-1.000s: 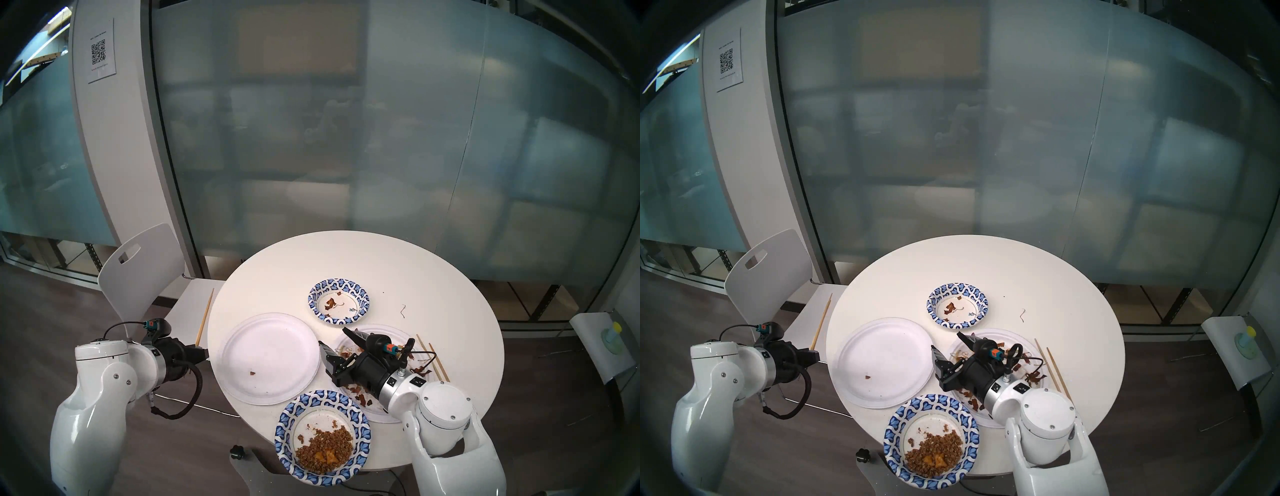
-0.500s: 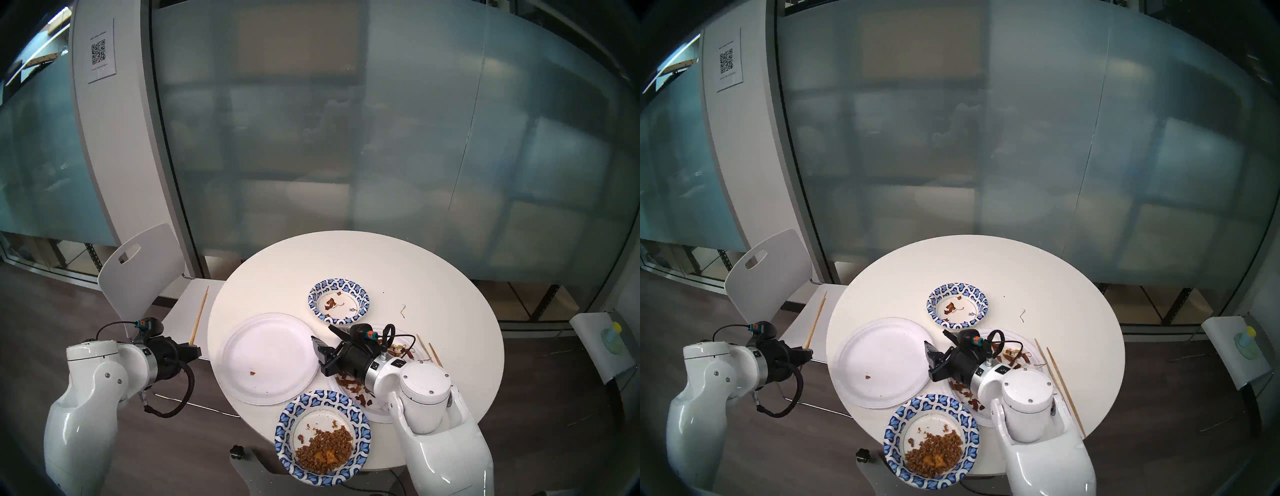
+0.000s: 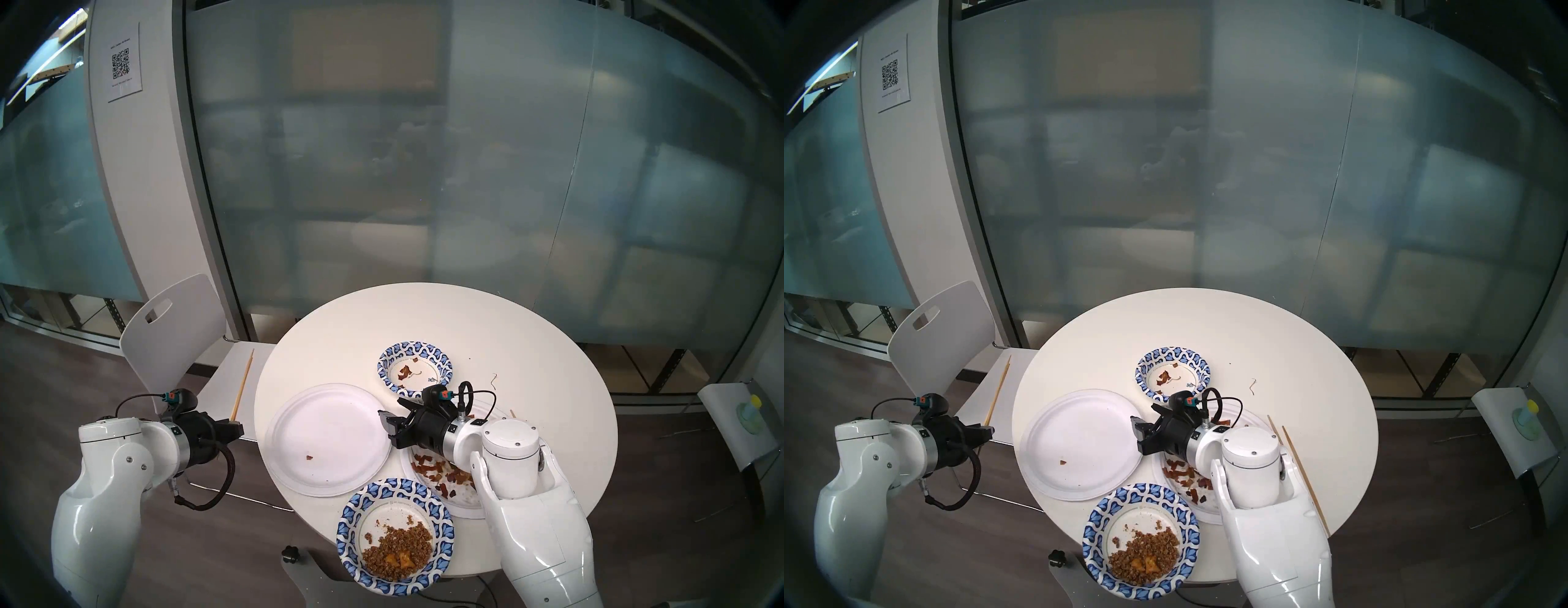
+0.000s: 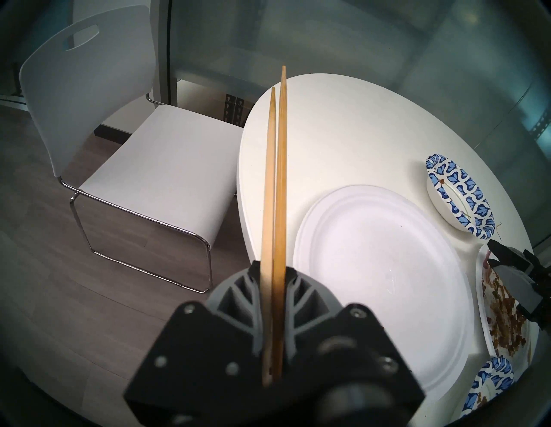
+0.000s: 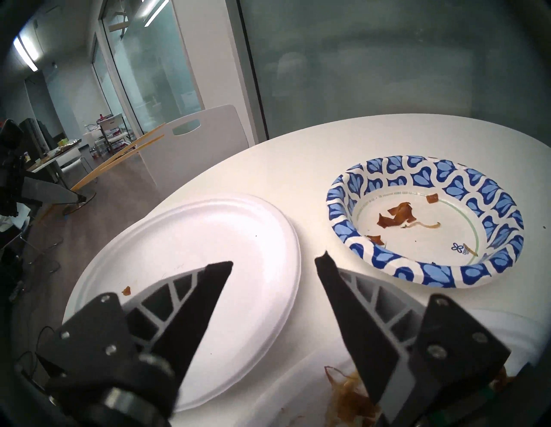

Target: Stack the plates into one stack

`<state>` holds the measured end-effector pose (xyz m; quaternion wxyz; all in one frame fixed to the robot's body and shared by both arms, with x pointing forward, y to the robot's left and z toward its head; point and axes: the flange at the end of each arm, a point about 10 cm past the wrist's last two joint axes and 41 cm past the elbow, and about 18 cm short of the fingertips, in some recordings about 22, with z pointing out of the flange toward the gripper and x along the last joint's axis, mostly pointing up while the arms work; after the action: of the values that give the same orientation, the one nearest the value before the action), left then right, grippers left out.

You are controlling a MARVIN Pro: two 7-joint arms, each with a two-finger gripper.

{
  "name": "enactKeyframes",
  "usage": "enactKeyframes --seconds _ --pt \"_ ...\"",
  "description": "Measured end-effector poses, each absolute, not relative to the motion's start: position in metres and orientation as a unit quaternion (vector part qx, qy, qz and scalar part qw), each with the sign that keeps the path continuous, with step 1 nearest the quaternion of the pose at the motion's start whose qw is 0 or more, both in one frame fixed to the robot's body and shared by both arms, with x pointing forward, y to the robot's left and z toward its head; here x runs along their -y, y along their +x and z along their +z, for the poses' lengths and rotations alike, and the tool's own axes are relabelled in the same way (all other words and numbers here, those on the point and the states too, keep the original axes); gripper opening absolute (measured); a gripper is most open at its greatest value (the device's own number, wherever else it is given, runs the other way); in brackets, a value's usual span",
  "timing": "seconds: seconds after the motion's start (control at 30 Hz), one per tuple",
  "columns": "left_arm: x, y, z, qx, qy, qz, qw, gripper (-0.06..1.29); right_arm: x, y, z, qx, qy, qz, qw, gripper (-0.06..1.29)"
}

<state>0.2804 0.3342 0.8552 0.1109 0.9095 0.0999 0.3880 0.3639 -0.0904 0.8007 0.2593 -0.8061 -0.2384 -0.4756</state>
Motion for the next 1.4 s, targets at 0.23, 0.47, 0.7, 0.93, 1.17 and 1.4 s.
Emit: enactKeyframes --seconds 0.23,0.47,0.7,0.93,1.17,1.4 --pt "-0.337 0.282 0.855 -0.101 0.908 0.39 0.111 0.09 0.086 0.379 0.805 0.245 -0.81 -0.453 0.278 0.85" --pt "-0.341 0.283 0.853 -0.103 0.908 0.392 0.109 0.09 0.08 0.389 0.802 0.262 -0.818 -0.421 0.291 0.85" --pt "-0.344 0.283 0.852 -0.101 0.907 0.395 0.106 0.08 0.078 0.402 0.795 0.285 -0.827 -0.39 0.288 0.85" --pt "-0.344 0.284 0.852 -0.099 0.906 0.398 0.104 0.08 0.081 0.414 0.789 0.304 -0.833 -0.366 0.281 0.85" --pt "-0.345 0.285 0.853 -0.096 0.905 0.402 0.103 0.08 0.084 0.426 0.782 0.325 -0.836 -0.342 0.279 0.75" --pt "-0.345 0.285 0.853 -0.095 0.904 0.405 0.102 0.08 0.084 0.438 0.779 0.344 -0.834 -0.324 0.285 0.72"
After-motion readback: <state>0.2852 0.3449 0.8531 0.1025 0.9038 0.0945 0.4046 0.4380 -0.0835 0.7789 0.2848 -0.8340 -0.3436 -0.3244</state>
